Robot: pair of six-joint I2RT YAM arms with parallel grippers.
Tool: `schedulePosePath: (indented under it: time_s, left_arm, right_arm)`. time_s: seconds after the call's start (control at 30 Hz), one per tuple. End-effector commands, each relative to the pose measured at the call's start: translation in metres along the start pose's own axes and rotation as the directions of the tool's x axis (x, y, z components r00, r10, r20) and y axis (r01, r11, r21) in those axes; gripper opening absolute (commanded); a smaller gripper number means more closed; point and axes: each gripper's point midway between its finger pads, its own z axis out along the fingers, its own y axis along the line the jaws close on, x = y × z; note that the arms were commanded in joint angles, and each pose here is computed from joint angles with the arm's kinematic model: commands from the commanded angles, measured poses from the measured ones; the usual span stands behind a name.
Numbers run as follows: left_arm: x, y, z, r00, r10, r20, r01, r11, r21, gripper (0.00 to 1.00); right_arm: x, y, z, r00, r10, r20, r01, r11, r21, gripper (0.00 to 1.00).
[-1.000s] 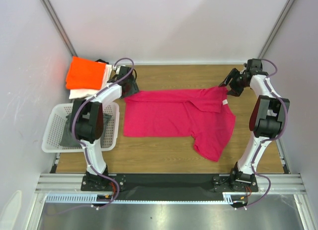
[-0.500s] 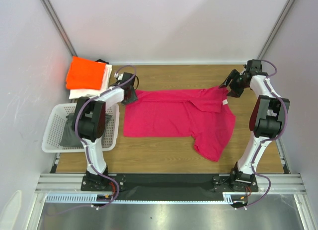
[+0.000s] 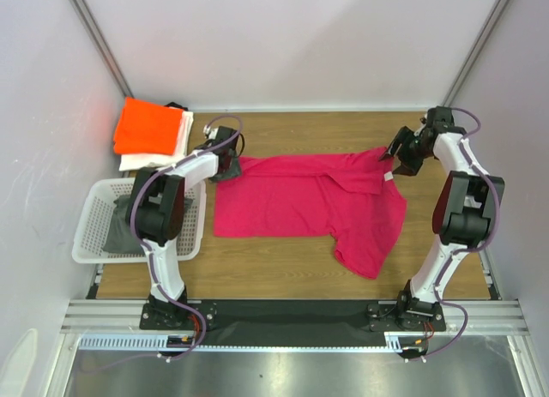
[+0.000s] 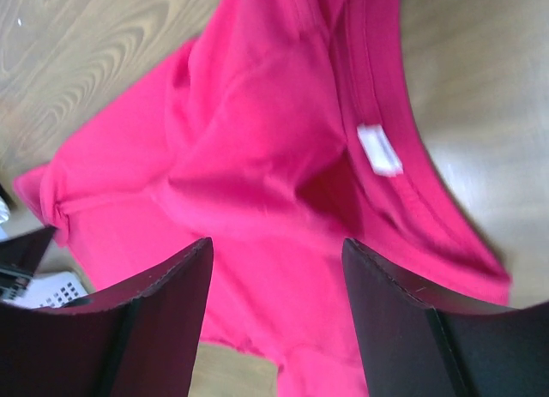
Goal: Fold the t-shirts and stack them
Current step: Fold the tshirt
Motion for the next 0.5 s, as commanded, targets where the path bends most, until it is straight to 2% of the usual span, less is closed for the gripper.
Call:
schedulePosePath:
  time_s: [0.0,0.2,0.47]
  left_arm:
    - [-0.062,-0.012,-0.041,0.987,-0.009,0.163,-0.001,0.998,0.06,0.63]
    - [-0.073,-0.021,-0.041,0.984,-0.004,0.178,-0.01,0.997,0.081,0.63]
    - [-0.042,-0.018,-0.034,0.993,-0.051,0.105,0.041,0.994,0.099,0.6]
  right_arm:
    - [0.004,0.01,-0.038,0.998,-0.037,0.051,0.037,0.999,0.008,0.68]
    - [0.031,0.003,-0.032,1.0,-0.003,0.01,0.003,1.0,-0.011,0.65]
    - [0.048,-0.006,-0.004,0.999,-0.002,-0.032,0.001,0.999,-0.044,0.6]
